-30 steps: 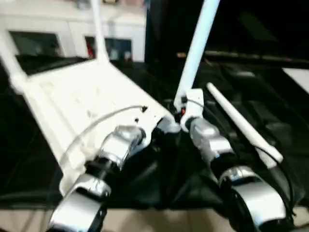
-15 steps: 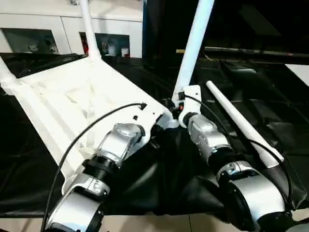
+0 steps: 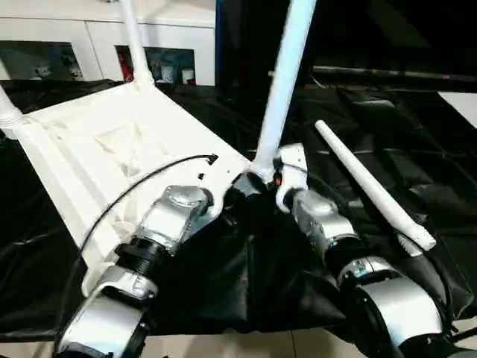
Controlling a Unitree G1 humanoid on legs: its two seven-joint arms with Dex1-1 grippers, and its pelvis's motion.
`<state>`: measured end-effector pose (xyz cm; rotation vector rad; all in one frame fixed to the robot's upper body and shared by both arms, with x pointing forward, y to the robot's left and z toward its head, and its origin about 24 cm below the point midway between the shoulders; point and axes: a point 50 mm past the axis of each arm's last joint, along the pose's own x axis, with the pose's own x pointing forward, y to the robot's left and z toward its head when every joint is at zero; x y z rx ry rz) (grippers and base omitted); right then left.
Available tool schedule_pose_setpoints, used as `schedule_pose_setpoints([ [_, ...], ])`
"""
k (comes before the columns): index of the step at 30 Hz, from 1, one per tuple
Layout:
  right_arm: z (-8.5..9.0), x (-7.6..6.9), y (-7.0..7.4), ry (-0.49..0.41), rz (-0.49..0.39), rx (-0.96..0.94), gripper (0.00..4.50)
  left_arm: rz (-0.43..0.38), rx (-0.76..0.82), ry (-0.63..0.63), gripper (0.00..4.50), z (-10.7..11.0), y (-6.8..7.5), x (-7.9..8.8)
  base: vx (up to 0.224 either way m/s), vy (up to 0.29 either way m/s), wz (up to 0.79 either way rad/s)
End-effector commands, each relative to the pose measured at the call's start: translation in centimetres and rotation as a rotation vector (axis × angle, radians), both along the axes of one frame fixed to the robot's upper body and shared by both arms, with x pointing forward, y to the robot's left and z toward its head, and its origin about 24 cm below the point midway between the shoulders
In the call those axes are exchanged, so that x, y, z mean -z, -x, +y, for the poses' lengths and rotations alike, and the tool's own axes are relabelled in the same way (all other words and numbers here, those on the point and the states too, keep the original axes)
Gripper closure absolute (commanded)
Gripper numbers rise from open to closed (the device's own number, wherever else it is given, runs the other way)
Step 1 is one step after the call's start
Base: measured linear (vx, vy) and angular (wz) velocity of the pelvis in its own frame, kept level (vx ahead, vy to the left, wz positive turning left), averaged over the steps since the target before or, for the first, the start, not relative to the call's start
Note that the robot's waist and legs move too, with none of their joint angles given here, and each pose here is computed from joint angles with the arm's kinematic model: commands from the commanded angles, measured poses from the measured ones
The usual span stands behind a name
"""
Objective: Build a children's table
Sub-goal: Insert table leg to table base
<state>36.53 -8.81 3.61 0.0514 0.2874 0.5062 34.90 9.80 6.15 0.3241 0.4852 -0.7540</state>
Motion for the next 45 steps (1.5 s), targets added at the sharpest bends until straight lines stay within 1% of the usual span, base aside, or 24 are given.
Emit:
schedule_pose_setpoints([
  [1,-0.7,0.2,0.3,0.003,-0.006,-0.058,0.51,-0.047,0.058,0.013,4.5,0.1,0.1,-0.4,0.0,0.0,0.0],
  [2,-1.2,0.0,0.4,0.013,-0.022,-0.086,0.34,-0.041,0.087,0.016,4.5,0.2,0.3,-0.4,0.0,0.0,0.0],
  [4,-1.9,-0.1,0.6,0.027,-0.036,-0.115,0.14,-0.057,0.14,0.016,4.5,0.2,0.6,-0.4,0.0,0.0,0.0],
  [5,-2.5,-0.1,0.7,0.034,-0.037,-0.121,0.07,-0.048,0.159,0.018,4.5,0.3,0.7,-0.3,0.0,0.0,0.0],
  [6,-3.5,-0.2,1.0,0.056,-0.048,-0.156,0.03,-0.035,0.193,0.018,4.5,0.5,1.0,-0.2,0.0,0.0,0.0],
  [7,-3.7,-0.2,1.1,0.061,-0.051,-0.165,0.03,-0.034,0.205,0.018,4.5,0.6,1.1,-0.2,0.0,0.0,0.0],
  [8,-4.9,-0.5,1.6,0.079,-0.059,-0.205,0.03,-0.009,0.241,0.025,4.5,1.0,1.4,-0.1,0.0,0.0,0.0],
  [10,-5.4,-0.7,1.9,0.078,-0.06,-0.237,0.03,0.005,0.255,0.029,4.5,1.3,1.6,0.0,0.0,0.0,0.0],
  [12,-6.0,-1.5,2.9,0.051,-0.083,-0.344,0.03,0.003,0.321,0.036,4.5,1.6,2.0,0.0,0.0,0.0,0.0],
  [14,-6.5,-1.9,4.1,0.048,-0.092,-0.45,0.03,0.015,0.404,0.037,4.5,1.9,2.5,0.0,0.0,0.0,0.0],
  [16,-6.5,-1.9,4.2,0.051,-0.09,-0.461,0.03,0.013,0.415,0.034,4.5,2.0,2.6,0.0,0.0,0.0,0.0],
  [17,-6.6,-1.8,4.6,0.073,-0.087,-0.489,0.03,0.006,0.474,0.04,4.5,2.0,3.0,-0.1,0.0,0.0,0.0],
  [19,-6.6,-1.8,4.7,0.079,-0.085,-0.503,0.03,0.014,0.488,0.049,4.5,2.0,3.2,-0.1,0.0,0.0,0.0],
  [20,-6.5,-1.8,5.1,0.093,-0.08,-0.534,0.03,0.021,0.521,0.069,4.5,1.9,3.5,-0.3,0.0,0.0,0.0],
  [24,-6.2,-1.6,5.8,0.123,-0.06,-0.588,0.03,0.033,0.574,0.089,4.5,1.6,4.0,-0.6,0.0,0.0,0.0],
  [29,-5.6,-1.6,5.6,0.152,-0.073,-0.593,0.03,0.03,0.605,0.093,4.5,1.4,4.3,-0.8,0.0,0.0,0.0],
  [35,-5.2,-1.8,5.5,0.139,-0.072,-0.608,0.03,0.034,0.605,0.089,4.5,1.4,4.5,-0.7,0.0,0.0,0.0],
  [36,-5.2,-1.8,5.5,0.139,-0.072,-0.608,0.28,0.034,0.605,0.089,4.5,1.4,4.5,-0.7,0.0,0.0,0.0],
  [40,-5.2,-1.7,5.4,0.138,-0.066,-0.609,0.4,0.038,0.596,0.084,4.5,1.6,4.5,-0.6,0.0,0.0,0.0],
  [41,-5.2,-1.6,5.3,0.137,-0.065,-0.609,0.54,0.039,0.595,0.084,4.5,1.6,4.5,-0.5,0.0,0.0,0.0],
  [42,-5.2,-1.6,5.3,0.136,-0.064,-0.609,0.78,0.039,0.594,0.083,4.5,1.6,4.5,-0.5,0.0,0.0,0.0],
  [45,-5.1,-1.4,5.4,0.134,-0.06,-0.609,0.87,0.04,0.592,0.083,4.5,1.7,4.5,-0.5,0.0,0.0,0.0],
])
